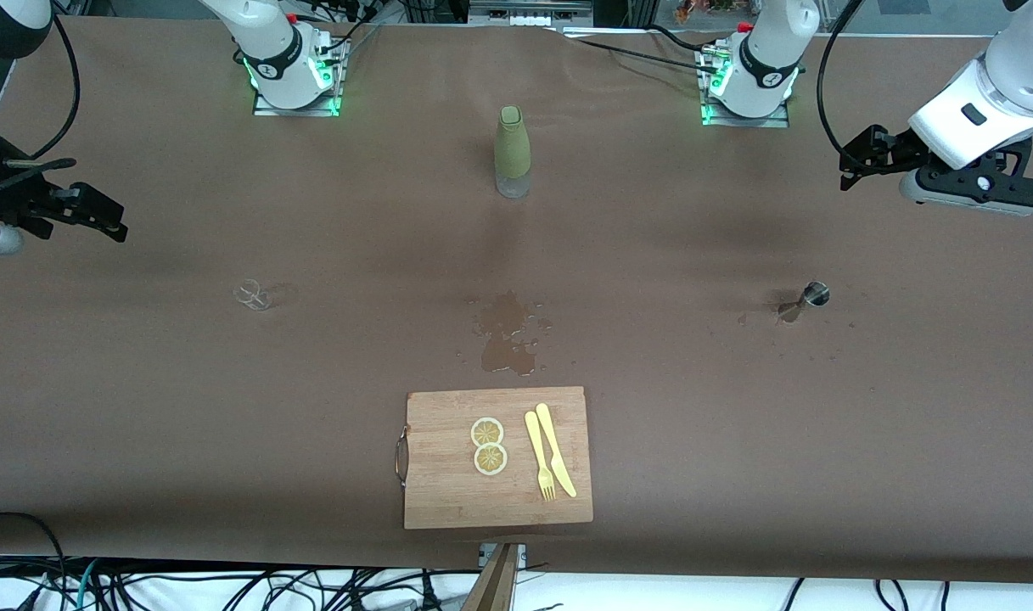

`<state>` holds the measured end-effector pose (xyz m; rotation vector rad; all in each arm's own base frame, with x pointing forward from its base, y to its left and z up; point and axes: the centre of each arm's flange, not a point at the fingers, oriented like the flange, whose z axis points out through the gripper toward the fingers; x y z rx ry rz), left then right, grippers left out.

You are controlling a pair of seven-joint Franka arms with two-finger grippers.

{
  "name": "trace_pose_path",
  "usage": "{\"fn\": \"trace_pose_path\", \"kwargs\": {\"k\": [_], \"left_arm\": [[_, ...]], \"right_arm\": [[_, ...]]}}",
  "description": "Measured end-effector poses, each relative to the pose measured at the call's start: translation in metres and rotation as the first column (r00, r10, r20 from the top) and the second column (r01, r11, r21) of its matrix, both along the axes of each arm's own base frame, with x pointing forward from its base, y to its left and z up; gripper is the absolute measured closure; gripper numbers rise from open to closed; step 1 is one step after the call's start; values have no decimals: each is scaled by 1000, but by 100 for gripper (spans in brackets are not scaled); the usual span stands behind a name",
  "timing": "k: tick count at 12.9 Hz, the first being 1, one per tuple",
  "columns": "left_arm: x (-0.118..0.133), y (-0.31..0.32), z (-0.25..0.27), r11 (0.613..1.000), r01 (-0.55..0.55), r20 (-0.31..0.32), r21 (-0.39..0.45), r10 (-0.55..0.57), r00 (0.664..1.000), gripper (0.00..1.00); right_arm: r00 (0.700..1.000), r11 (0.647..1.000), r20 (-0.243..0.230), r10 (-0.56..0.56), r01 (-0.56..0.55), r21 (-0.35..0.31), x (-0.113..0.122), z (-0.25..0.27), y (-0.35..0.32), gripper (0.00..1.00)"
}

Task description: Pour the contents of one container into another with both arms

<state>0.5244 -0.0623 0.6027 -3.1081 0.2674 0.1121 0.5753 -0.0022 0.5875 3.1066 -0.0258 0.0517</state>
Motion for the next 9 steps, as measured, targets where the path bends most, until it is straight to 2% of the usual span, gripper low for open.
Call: {"fn": "trace_pose_path", "kwargs": {"k": [9], "left_arm": [[2,9,-1,1000,-19,-2,-1,19,1000,0]], "right_arm": [[1000,1000,0,0,0,0,0,0,0,0]]}}
